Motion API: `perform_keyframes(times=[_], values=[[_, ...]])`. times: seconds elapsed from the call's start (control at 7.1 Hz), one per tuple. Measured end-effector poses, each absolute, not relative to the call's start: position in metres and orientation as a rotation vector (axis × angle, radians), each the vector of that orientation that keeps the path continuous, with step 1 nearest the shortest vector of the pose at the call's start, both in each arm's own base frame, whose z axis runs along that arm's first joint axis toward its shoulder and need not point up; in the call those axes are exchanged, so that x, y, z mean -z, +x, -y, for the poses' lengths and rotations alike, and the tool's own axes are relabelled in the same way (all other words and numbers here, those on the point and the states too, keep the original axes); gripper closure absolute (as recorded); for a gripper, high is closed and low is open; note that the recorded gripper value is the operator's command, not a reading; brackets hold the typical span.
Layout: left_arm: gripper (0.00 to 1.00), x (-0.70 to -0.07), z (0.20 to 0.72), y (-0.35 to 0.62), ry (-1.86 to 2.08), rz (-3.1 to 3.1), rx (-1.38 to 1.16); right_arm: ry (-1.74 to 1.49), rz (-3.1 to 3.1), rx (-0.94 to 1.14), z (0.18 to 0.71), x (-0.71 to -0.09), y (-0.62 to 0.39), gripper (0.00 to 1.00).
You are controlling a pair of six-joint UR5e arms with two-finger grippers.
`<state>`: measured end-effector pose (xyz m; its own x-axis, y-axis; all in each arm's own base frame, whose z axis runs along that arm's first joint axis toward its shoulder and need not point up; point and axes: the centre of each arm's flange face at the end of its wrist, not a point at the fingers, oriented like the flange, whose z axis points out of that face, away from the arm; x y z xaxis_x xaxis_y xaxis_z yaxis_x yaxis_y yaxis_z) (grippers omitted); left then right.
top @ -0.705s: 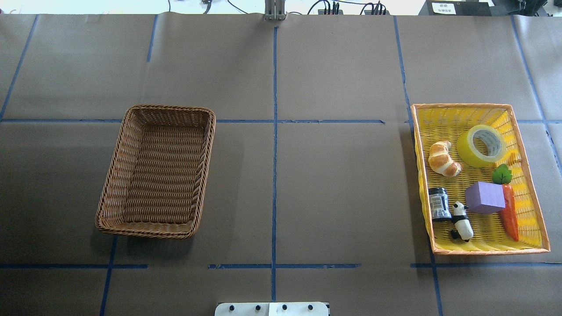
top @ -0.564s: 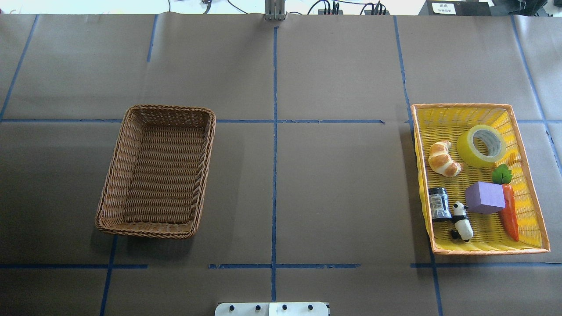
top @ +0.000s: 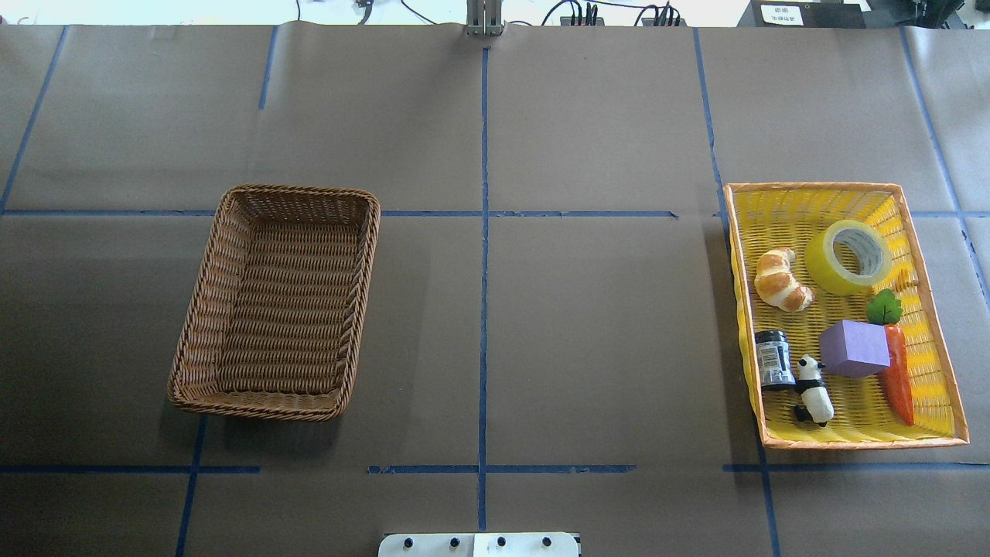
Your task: Move tape to another basket
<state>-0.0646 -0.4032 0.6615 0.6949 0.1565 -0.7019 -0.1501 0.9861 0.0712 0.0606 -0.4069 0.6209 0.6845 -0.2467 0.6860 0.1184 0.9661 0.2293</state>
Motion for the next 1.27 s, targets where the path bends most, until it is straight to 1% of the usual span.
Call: perform_keyframes(times=[0.28,0.56,0.85,0.99,1.27], values=[[0.00,-0.662,0.403,-0.065,0.008,-0.785,-0.171,0.223,0.806,0.285,0.442,-0.589,0.037,0.00],[0.00,-0.663,0.403,-0.065,0.006,-0.785,-0.170,0.244,0.812,0.367,0.475,-0.554,-0.010,0.00],[0.00,-0.662,0.403,-0.064,0.008,-0.787,-0.171,0.243,0.810,0.420,0.495,-0.530,-0.062,0.01],[0.00,-0.662,0.403,-0.064,0.009,-0.787,-0.171,0.243,0.807,0.431,0.502,-0.530,-0.084,0.01],[0.00,-0.661,0.403,-0.064,0.009,-0.788,-0.171,0.265,0.807,0.434,0.516,-0.554,-0.119,0.02]])
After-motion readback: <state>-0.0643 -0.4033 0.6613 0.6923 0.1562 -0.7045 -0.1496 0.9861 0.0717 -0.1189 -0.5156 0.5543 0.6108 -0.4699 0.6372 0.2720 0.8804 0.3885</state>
